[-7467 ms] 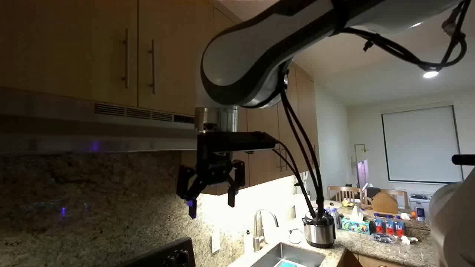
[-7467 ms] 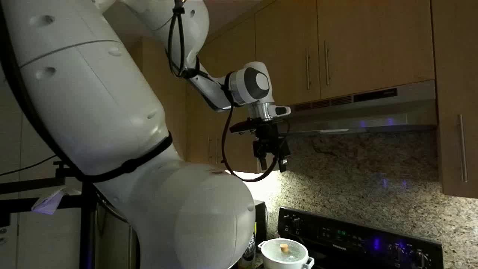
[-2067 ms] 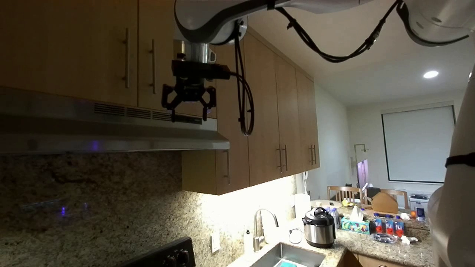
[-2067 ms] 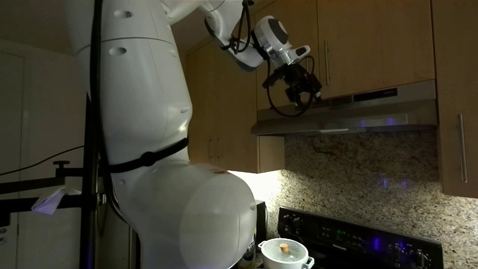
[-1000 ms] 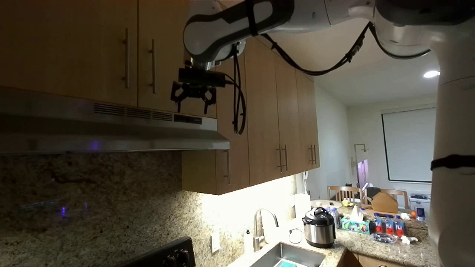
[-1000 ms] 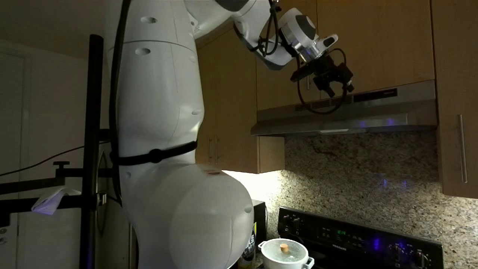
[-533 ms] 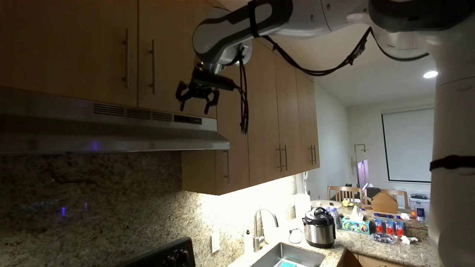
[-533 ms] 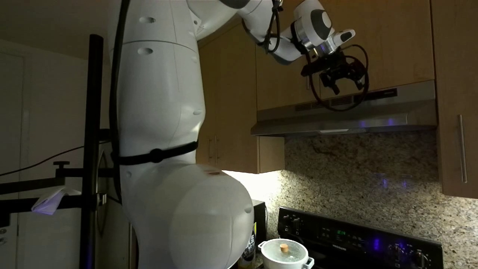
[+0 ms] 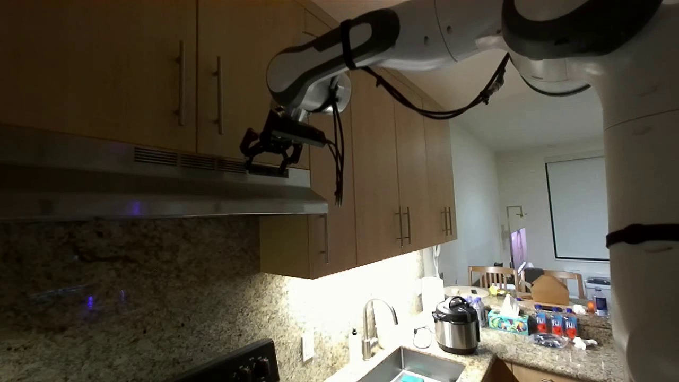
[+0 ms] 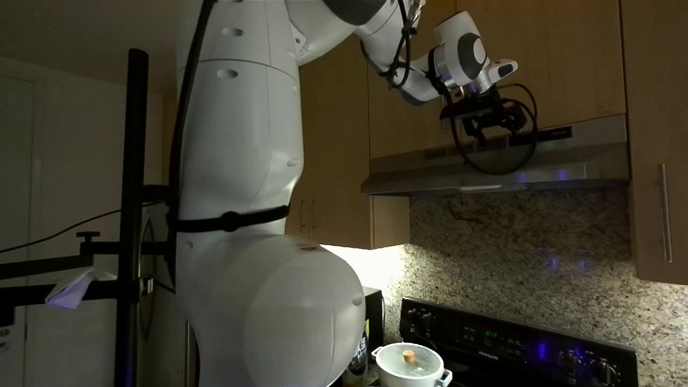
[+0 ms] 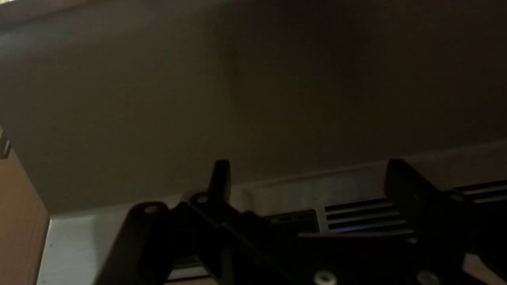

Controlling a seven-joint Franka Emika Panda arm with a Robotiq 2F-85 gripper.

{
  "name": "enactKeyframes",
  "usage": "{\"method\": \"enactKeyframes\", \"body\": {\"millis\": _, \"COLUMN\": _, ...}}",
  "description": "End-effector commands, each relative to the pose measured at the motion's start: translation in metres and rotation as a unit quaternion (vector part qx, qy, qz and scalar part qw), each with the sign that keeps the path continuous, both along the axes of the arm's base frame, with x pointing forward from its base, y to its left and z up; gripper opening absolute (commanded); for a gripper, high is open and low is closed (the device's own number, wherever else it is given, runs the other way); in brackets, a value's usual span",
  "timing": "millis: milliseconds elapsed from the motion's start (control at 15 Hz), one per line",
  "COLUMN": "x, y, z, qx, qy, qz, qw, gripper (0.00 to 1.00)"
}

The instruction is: Turn on the light of the oven filter

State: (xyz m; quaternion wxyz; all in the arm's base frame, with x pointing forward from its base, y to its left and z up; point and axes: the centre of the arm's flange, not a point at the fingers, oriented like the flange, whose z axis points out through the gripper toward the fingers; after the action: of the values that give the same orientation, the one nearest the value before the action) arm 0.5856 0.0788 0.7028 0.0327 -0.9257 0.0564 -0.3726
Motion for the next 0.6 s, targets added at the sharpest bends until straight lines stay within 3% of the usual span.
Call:
{"method": "enactKeyframes", "body": {"millis": 0, "x": 0.011, "y": -0.009, "z": -0.01, "qx": -0.004, "qy": -0.013, "qz": 0.012, "qw": 0.9998, "gripper": 1.0}}
{"method": "enactKeyframes", "body": {"millis": 267, "x": 0.02, "y": -0.022, "z": -0.009, "qx": -0.007, "qy": -0.016, "qz": 0.034, "qw": 0.9993, "gripper": 1.0}}
{"method": "enactKeyframes", "body": {"millis": 533, "x": 0.017, "y": -0.034, "z": 0.008, "qx": -0.005, "qy": -0.029, "qz": 0.098, "qw": 0.9948, "gripper": 1.0}}
